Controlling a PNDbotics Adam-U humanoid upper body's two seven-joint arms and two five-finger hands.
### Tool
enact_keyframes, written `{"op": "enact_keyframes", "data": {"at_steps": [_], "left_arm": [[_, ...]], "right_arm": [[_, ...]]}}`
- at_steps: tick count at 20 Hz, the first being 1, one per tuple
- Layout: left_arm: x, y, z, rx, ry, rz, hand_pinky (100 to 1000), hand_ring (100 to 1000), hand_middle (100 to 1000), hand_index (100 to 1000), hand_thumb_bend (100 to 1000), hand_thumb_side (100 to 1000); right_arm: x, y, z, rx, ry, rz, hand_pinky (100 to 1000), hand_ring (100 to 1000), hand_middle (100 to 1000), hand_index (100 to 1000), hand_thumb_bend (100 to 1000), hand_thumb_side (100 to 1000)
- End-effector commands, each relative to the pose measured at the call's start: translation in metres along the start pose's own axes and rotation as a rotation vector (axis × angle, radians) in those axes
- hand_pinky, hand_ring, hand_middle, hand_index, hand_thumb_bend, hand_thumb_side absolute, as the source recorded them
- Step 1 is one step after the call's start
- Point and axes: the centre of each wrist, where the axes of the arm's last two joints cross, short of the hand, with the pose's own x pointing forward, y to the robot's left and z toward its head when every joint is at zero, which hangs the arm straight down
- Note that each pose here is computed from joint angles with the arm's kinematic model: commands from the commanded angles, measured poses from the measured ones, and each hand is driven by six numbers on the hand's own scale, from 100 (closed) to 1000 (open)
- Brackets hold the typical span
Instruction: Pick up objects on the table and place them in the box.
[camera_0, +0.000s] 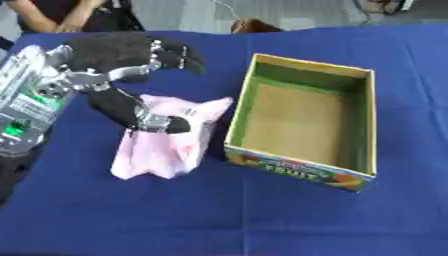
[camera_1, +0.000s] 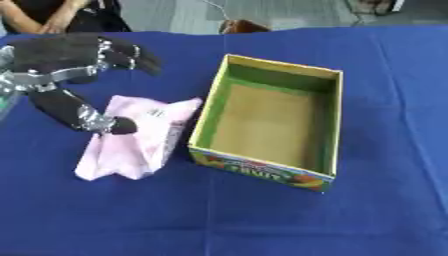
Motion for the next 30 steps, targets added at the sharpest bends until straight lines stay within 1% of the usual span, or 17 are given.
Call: {"op": "enact_keyframes", "data": {"at_steps": [1,4,7,19,27,30], "left_arm": [[-0.003,0.004,-0.001,0.005,0.025,-0.015,812,881,870,910,592,966],[-0.004,0.003,-0.003,0.002,0.028,-0.018,815,881,871,910,593,968],[-0.003,0.003,-0.004,0.003,0.022,-0.021,816,883,872,909,571,968],[-0.003,-0.002,-0.009,-0.018,0.005,-0.018,821,887,876,908,571,973],[-0.004,-0.012,-0.012,-0.047,0.009,-0.018,827,889,876,907,573,979],[-0.005,-0.019,-0.013,-0.058,0.018,-0.015,831,890,878,907,576,985]], "right_arm": [[0.004,-0.010,-0.004,-0.011,-0.021,0.024,742,706,790,930,114,752],[0.004,-0.010,-0.004,-0.011,-0.021,0.023,742,706,790,930,114,752],[0.004,-0.009,-0.004,-0.011,-0.021,0.023,742,706,790,930,113,752],[0.004,-0.009,-0.004,-0.011,-0.022,0.022,742,706,790,930,111,752],[0.005,-0.009,-0.004,-0.010,-0.024,0.019,742,706,790,930,108,752],[0.005,-0.008,-0.005,-0.011,-0.026,0.016,742,706,790,930,108,752]]}}
